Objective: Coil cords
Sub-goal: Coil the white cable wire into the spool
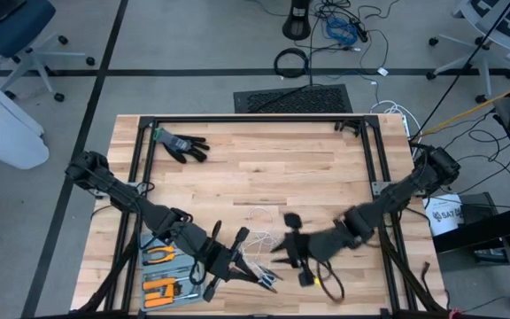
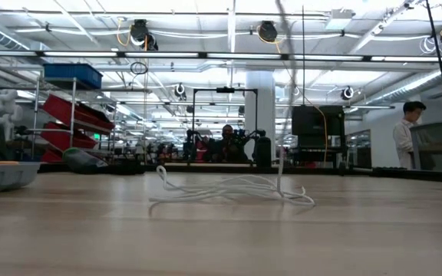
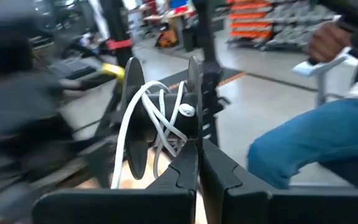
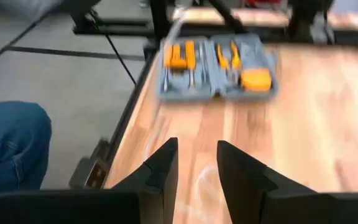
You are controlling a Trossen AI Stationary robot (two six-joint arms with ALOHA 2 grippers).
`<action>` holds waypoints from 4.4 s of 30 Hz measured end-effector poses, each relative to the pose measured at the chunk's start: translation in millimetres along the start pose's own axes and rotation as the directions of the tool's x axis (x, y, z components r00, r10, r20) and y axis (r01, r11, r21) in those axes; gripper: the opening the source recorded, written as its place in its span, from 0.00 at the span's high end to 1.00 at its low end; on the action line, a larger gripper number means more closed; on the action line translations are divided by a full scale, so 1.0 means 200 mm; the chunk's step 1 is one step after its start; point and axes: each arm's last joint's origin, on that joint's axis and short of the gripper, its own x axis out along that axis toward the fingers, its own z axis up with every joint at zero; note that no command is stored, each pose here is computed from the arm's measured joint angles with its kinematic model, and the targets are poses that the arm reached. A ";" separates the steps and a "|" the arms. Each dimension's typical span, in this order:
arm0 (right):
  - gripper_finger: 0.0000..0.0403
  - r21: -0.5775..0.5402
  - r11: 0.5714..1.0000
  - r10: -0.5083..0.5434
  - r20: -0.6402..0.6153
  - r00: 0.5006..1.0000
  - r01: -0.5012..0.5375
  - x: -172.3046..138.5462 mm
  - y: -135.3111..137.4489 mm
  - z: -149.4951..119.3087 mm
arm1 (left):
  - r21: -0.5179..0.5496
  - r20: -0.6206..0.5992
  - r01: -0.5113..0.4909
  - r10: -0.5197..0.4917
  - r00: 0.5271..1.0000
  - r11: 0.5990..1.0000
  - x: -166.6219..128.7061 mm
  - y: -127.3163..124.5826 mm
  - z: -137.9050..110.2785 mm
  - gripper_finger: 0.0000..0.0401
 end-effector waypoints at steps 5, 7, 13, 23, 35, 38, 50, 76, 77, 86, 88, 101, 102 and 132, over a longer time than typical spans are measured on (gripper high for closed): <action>0.75 0.106 0.993 -0.073 0.109 0.991 0.061 -0.02 0.17 -0.23 | -0.042 -0.059 -0.065 0.062 0.996 0.997 -0.02 0.00 0.00 0.98; 0.75 0.131 0.988 -0.104 0.221 0.970 0.076 -0.03 0.22 -0.28 | -0.044 -0.064 -0.071 0.068 0.996 0.997 -0.02 0.00 -0.01 0.98; 0.72 0.109 0.988 -0.141 0.412 0.900 0.105 0.04 0.25 -0.41 | -0.093 -0.073 -0.135 0.128 0.989 0.987 -0.02 0.01 -0.01 0.98; 0.43 0.130 0.975 -0.220 0.551 0.805 0.178 0.33 0.23 -0.45 | -0.109 -0.069 -0.150 0.143 0.987 0.983 -0.03 -0.08 0.01 0.98; 0.65 0.113 0.967 -0.251 0.547 0.799 0.228 0.46 0.26 -0.38 | -0.092 -0.097 -0.196 0.187 0.978 0.976 -0.03 -0.16 0.02 0.98; 0.78 0.108 0.967 -0.251 0.538 0.805 0.229 0.45 0.29 -0.39 | -0.077 -0.127 -0.212 0.201 0.971 0.974 -0.04 -0.18 0.01 0.98; 1.00 0.151 0.956 -0.293 0.497 0.817 0.251 0.43 0.33 -0.43 | -0.075 -0.126 -0.229 0.218 0.968 0.971 -0.04 -0.18 0.01 0.98; 0.69 0.159 0.950 -0.311 0.487 0.816 0.268 0.46 0.27 -0.41 | -0.071 -0.125 -0.230 0.220 0.967 0.971 -0.04 -0.18 0.01 0.98; 0.75 0.157 0.949 -0.315 0.487 0.815 0.274 0.46 0.28 -0.42 | -0.070 -0.126 -0.230 0.220 0.967 0.971 -0.04 -0.18 0.01 0.98; 0.99 0.168 0.950 -0.310 0.448 0.839 0.262 0.45 0.32 -0.46 | -0.071 -0.130 -0.229 0.218 0.967 0.971 -0.04 -0.19 0.01 0.98; 1.00 0.174 0.949 -0.313 0.428 0.848 0.262 0.45 0.34 -0.48 | -0.072 -0.131 -0.226 0.215 0.968 0.972 -0.05 -0.20 0.01 0.98; 1.00 0.232 0.949 -0.296 0.432 0.852 0.212 0.38 0.46 -0.53 | -0.088 -0.130 -0.224 0.211 0.969 0.971 -0.06 -0.28 0.03 0.98; 1.00 0.236 0.949 -0.296 0.435 0.850 0.210 0.38 0.46 -0.53 | -0.094 -0.138 -0.220 0.206 0.969 0.971 -0.06 -0.28 0.03 0.98; 1.00 0.166 0.979 -0.160 0.294 0.942 0.115 0.13 0.49 -0.42 | -0.147 -0.313 -0.256 0.201 0.928 0.955 -0.09 -0.29 -0.06 0.98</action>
